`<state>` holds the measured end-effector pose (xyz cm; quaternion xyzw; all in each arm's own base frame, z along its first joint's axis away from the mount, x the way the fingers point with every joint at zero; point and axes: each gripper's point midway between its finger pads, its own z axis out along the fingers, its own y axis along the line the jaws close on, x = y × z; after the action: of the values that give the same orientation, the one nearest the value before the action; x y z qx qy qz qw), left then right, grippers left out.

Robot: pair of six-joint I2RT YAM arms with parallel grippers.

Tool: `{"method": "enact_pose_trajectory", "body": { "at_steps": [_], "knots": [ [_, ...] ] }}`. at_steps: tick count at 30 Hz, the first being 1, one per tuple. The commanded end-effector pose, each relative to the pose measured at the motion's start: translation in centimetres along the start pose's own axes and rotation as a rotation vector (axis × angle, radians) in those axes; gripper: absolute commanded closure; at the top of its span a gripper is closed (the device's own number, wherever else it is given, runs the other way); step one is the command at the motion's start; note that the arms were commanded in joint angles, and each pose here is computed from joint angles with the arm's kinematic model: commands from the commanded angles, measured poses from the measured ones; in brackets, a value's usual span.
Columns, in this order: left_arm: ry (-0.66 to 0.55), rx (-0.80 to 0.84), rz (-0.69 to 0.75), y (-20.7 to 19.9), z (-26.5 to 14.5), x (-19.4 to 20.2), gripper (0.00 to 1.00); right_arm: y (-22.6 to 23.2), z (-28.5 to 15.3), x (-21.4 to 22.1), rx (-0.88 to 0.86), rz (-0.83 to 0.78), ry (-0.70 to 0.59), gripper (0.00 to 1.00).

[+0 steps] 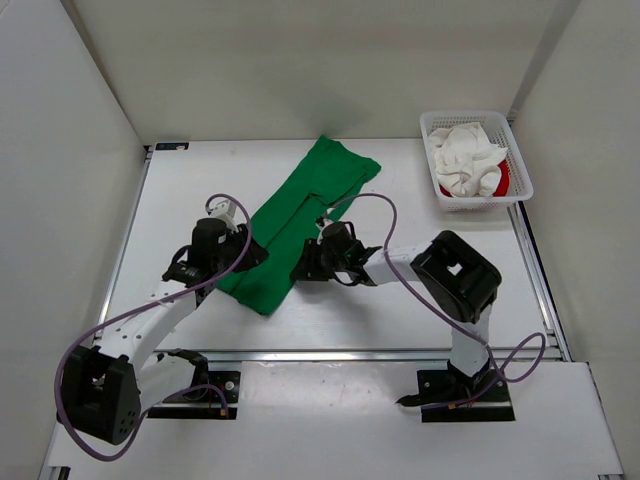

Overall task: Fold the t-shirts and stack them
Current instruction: Rotate the tshirt 90 degrees, then grab the bottom of the folded rectangular tshirt with both arms

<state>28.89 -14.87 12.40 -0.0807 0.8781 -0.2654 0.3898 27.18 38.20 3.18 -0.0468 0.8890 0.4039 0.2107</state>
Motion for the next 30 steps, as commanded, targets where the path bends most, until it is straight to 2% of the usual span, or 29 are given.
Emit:
{"method": "enact_pose_trajectory", "body": {
  "at_steps": [1, 2, 3, 4, 5, 8, 9, 10, 12, 13, 15, 16, 19, 23, 25, 30],
  "knots": [
    [-0.034, -0.001, 0.014, -0.4, -0.5, -1.1, 0.62, -0.8, 2.4, 0.7, 0.032, 0.06, 0.004, 0.73],
    [-0.037, 0.002, 0.018, -0.5, -0.4, -1.1, 0.62, -1.0, 2.7, 0.9, 0.039, 0.063, 0.011, 0.77],
    [-0.043, -0.005, 0.016, -0.4, -0.5, -1.2, 0.62, -1.2, 2.8, 1.4, 0.045, 0.074, 0.025, 0.84],
    [-0.038, -0.011, 0.016, -0.1, -0.3, -1.0, 0.62, -1.4, 2.7, 1.2, 0.033, 0.089, 0.03, 0.96],
    [-0.036, -0.01, 0.014, -0.1, -0.3, -1.0, 0.63, -1.5, 2.4, 1.0, 0.036, 0.104, 0.027, 1.0],
    [-0.006, -0.012, 0.031, -0.3, 0.2, -0.3, 0.65, -2.4, -0.5, -0.4, 0.049, 0.099, -0.049, 1.0],
    [-0.007, -0.011, 0.034, -0.4, 0.3, -0.3, 0.65, -4.4, -1.9, 0.1, 0.095, 0.102, -0.051, 1.0],
    [0.011, -0.004, 0.051, -0.8, 0.4, 0.3, 0.66, -3.7, -3.6, -1.0, 0.085, 0.086, -0.101, 1.0],
    [0.043, 0.004, 0.069, -1.5, 0.9, 1.6, 0.65, -6.5, -8.2, -2.0, 0.114, 0.083, -0.169, 1.0],
    [0.063, 0.004, 0.079, -1.7, 1.3, 2.4, 0.65, -8.1, -9.3, -0.3, 0.134, 0.084, -0.12, 1.0],
    [0.106, 0.003, 0.102, -1.9, 1.7, 4.1, 0.65, -10.1, -12.6, -0.8, 0.151, 0.104, -0.15, 1.0],
    [0.14, 0.002, 0.134, -2.2, 1.9, 5.3, 0.65, -11.0, -13.9, -0.1, 0.161, 0.11, -0.142, 0.96],
    [0.207, -0.018, 0.166, -1.4, 1.7, 8.0, 0.63, -12.3, -16.0, 1.4, 0.206, 0.115, -0.124, 0.69],
    [0.278, -0.022, 0.177, -0.5, 0.9, 10.9, 0.56, -13.4, -18.6, 2.7, 0.302, 0.118, -0.184, 0.54],
    [0.328, 0.012, 0.186, -1.3, 0.5, 12.7, 0.52, -14.2, -19.5, 3.9, 0.362, 0.142, -0.193, 0.45],
    [0.437, 0.043, 0.216, -1.9, 0.1, 16.3, 0.51, -13.7, -19.5, 7.4, 0.328, 0.21, -0.151, 0.5]
  ]
}}
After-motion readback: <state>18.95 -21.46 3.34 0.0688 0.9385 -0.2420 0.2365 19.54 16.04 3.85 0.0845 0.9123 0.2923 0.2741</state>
